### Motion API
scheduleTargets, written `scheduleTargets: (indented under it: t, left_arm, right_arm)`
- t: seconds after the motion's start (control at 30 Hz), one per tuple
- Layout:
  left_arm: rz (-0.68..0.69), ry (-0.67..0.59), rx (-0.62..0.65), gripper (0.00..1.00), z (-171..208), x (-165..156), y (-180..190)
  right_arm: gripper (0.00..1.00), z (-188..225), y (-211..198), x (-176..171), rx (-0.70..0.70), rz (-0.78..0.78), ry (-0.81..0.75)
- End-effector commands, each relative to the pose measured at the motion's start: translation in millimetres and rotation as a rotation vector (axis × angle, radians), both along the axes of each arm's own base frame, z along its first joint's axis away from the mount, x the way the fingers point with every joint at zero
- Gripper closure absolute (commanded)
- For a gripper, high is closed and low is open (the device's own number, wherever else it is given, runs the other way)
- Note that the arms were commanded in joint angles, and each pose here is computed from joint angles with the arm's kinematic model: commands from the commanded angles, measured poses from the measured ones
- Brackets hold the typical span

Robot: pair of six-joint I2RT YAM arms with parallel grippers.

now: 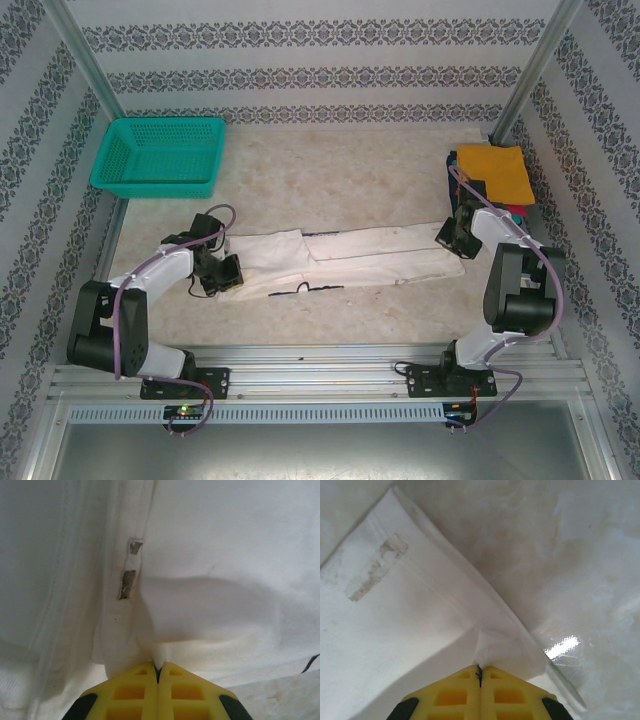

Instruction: Fold and stack the t-shirts

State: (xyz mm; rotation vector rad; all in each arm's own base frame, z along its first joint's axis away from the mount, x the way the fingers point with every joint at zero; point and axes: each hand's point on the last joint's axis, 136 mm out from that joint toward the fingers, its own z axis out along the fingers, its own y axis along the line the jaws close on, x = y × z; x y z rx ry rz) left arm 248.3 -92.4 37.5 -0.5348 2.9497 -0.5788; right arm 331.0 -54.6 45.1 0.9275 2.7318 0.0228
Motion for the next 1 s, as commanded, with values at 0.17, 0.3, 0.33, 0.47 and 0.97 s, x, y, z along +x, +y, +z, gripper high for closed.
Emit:
scheduleTargets:
  t: [0.17,0.3,0.33,0.47,0.97]
  left_arm:
    - [-0.009,0.018,0.033,0.92,-9.1,-3.5,3.6]
    - [-0.007,-0.026,0.024,0.69,5.9,3.6,2.1]
    - [-0.002,-0.05,0.024,0.65,12.7,6.8,2.4]
    - [0.011,-0.126,0.035,0.46,36.7,18.2,4.8]
    - [0.044,-0.19,-0.113,0.2,18.8,51.9,-37.4]
  right_arm:
    - [0.99,-3.0,-3.0,-20.9,-0.018,-0.046,0.042]
    - [0.68,21.5,-4.4,-22.4,-0.06,-0.044,-0.052]
    - [0.62,29.9,-3.2,-20.5,-0.072,-0.031,-0.089]
    - [0.45,58.7,17.6,-2.1,-0.119,0.113,-0.211]
    - [0.57,-5.5,173.4,9.4,0.119,0.382,-0.062]
